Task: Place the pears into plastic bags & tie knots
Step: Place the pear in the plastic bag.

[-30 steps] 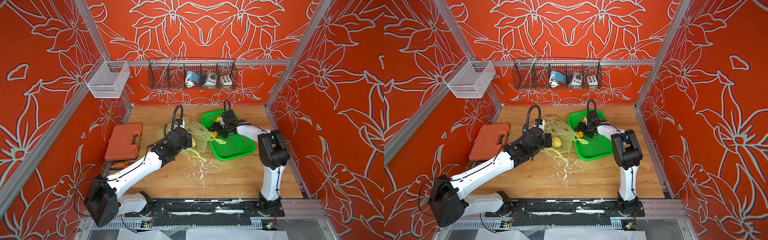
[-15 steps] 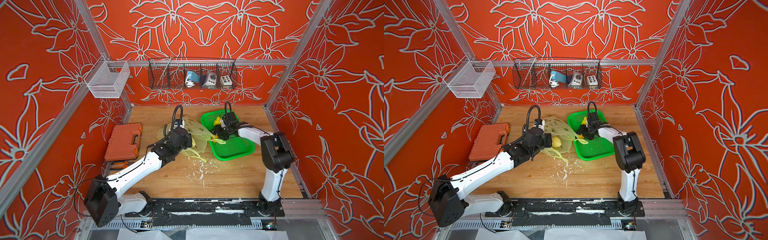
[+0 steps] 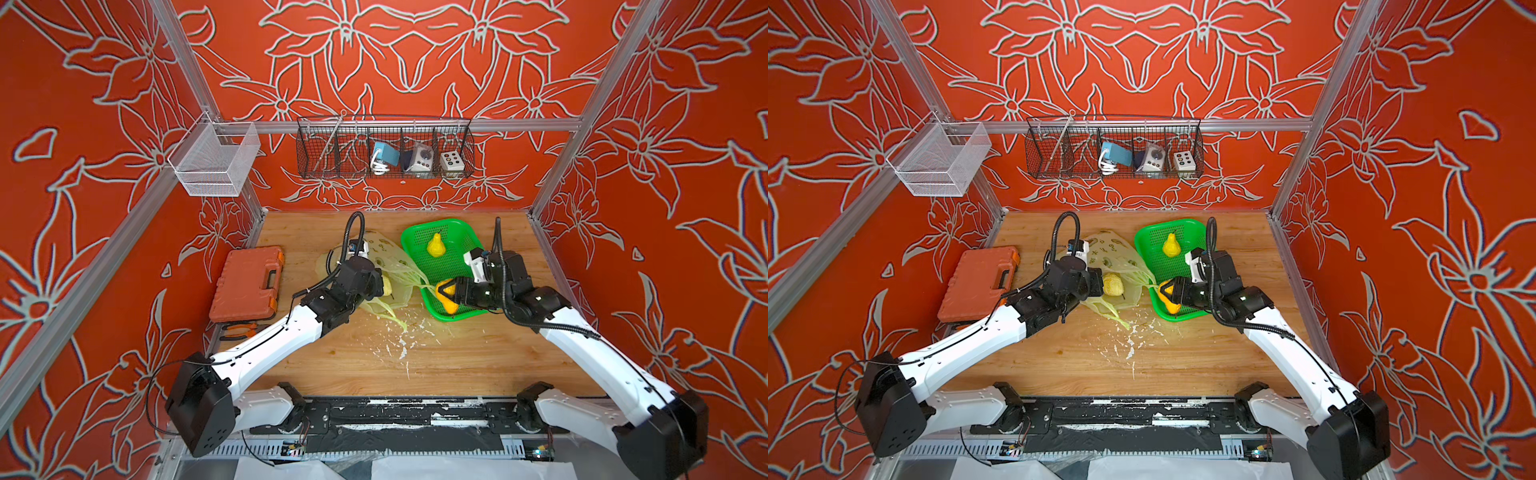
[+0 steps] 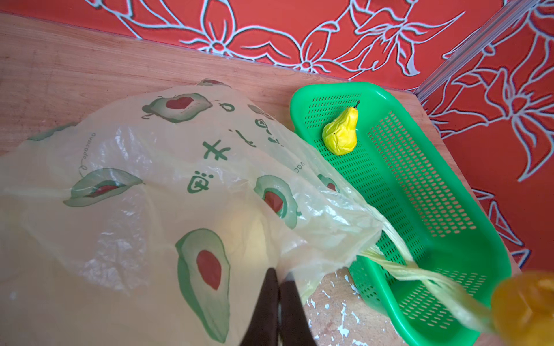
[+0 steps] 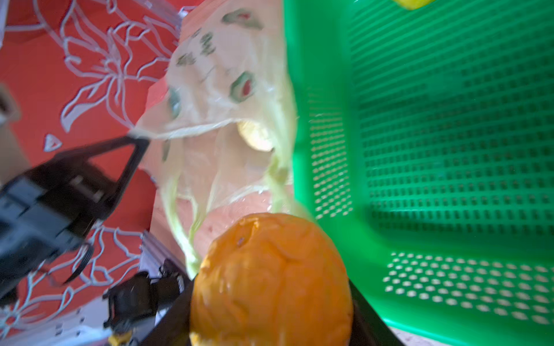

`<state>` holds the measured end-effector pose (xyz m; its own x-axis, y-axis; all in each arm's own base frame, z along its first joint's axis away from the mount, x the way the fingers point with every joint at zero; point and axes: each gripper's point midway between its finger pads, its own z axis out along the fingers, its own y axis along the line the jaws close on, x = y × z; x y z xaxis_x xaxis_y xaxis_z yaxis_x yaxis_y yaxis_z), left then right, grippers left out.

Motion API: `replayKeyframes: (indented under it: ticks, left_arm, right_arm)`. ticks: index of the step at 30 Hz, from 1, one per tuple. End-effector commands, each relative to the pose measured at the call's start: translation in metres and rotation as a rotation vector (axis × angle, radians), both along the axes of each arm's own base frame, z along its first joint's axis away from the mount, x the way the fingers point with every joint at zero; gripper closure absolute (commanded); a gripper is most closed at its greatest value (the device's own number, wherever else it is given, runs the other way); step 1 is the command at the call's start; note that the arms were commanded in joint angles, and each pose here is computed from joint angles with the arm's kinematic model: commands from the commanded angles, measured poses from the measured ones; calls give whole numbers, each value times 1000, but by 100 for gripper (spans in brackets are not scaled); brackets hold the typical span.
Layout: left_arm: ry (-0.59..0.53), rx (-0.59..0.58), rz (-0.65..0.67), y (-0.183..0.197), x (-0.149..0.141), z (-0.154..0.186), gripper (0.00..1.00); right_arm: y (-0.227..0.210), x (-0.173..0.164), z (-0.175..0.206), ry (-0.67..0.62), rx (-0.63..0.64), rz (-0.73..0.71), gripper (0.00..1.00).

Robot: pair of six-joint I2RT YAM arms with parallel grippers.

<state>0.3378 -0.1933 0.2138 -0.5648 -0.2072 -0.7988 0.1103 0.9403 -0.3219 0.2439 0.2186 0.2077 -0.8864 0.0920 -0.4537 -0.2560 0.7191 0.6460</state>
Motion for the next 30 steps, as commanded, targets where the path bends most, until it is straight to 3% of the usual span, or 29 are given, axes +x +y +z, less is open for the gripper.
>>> replayKeyframes:
  ticks: [1,18,19,21,23,30]
  left_arm:
    - [-22,-10,10,4,0,5,100]
    - [-18,-19,-6,0,1,6,100]
    - [-16,-19,-6,-1,1,6,100]
    - [-14,-20,-6,-1,2,5,100]
    - [-12,-20,-6,-1,2,5,100]
    - [-3,-23,-5,-3,3,0,100]
  right_arm:
    - [24,-4,-2,24,1,58,62]
    - [142,81,-39,22,-11,159,57]
    - [149,84,-40,27,-7,167,54]
    - [165,88,-41,34,3,196,36]
    - [171,89,-40,40,11,225,26]
    - [149,73,-17,22,14,248,20]
